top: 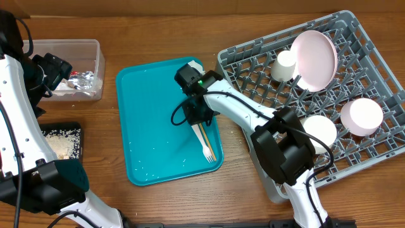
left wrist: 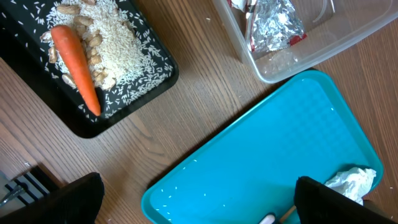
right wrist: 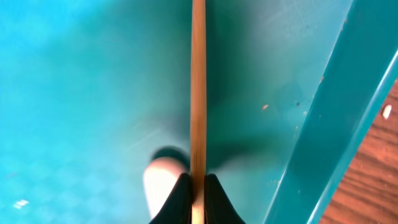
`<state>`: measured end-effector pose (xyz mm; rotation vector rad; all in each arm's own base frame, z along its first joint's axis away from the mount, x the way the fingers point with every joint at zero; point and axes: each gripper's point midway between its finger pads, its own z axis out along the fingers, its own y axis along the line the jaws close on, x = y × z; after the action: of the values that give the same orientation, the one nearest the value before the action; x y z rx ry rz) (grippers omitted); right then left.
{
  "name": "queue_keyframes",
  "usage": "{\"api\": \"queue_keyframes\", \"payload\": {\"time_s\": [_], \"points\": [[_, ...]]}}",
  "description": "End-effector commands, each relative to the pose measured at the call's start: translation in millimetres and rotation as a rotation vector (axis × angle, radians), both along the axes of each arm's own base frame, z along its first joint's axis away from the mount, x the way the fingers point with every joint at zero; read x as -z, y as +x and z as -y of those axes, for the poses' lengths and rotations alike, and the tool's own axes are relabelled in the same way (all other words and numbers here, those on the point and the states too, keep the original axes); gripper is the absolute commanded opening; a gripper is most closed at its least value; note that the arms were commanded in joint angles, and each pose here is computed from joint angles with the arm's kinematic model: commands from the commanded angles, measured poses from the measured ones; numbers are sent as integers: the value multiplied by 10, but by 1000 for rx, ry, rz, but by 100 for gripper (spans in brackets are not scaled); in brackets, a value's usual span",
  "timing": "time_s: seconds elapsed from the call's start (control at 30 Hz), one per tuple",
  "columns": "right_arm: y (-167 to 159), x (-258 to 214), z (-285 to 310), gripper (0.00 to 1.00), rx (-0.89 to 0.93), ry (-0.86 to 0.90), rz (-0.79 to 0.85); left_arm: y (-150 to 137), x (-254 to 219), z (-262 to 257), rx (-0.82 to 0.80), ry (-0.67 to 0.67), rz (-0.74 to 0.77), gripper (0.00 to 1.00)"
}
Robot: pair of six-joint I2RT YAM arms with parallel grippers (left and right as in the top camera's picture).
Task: Sort waste into correct bins and load items into the dishwasher rack
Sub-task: 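Carry the chopstick right and lay it in the rack's left side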
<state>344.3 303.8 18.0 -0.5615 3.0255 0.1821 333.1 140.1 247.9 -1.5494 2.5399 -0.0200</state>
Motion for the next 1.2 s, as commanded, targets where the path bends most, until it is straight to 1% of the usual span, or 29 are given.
{"api": "queue_keyframes", "payload": {"time_s": [0.0,0.23,0.37,0.43,0.57,0.67,0.77,0.83,1.0,1.17], "points": [[73,-407,-184,4,-7,87,35,-4,-26,3,19,17,0,100],[92,-1130,-122,4,-5,132,136,-4,-26,2,19,17,0,100],[152,-1537,129,4,31,99,243,-4,-26,2,19,17,0,100],[173,-1810,327,4,40,110,288,-4,-26,2,19,17,0,100],[272,-2092,714,4,48,109,342,-4,-26,2,19,17,0,100],[388,-2117,977,4,32,101,346,-4,-26,2,19,17,0,100],[448,-2054,1177,4,-12,114,314,-4,-26,2,19,17,0,100],[500,-2008,1294,4,-9,131,299,-4,-26,2,19,17,0,100],[515,-1895,1422,4,-63,206,256,-4,-26,2,19,17,0,100],[557,-1695,1472,4,-70,209,249,-4,-26,2,19,17,0,100]]}}
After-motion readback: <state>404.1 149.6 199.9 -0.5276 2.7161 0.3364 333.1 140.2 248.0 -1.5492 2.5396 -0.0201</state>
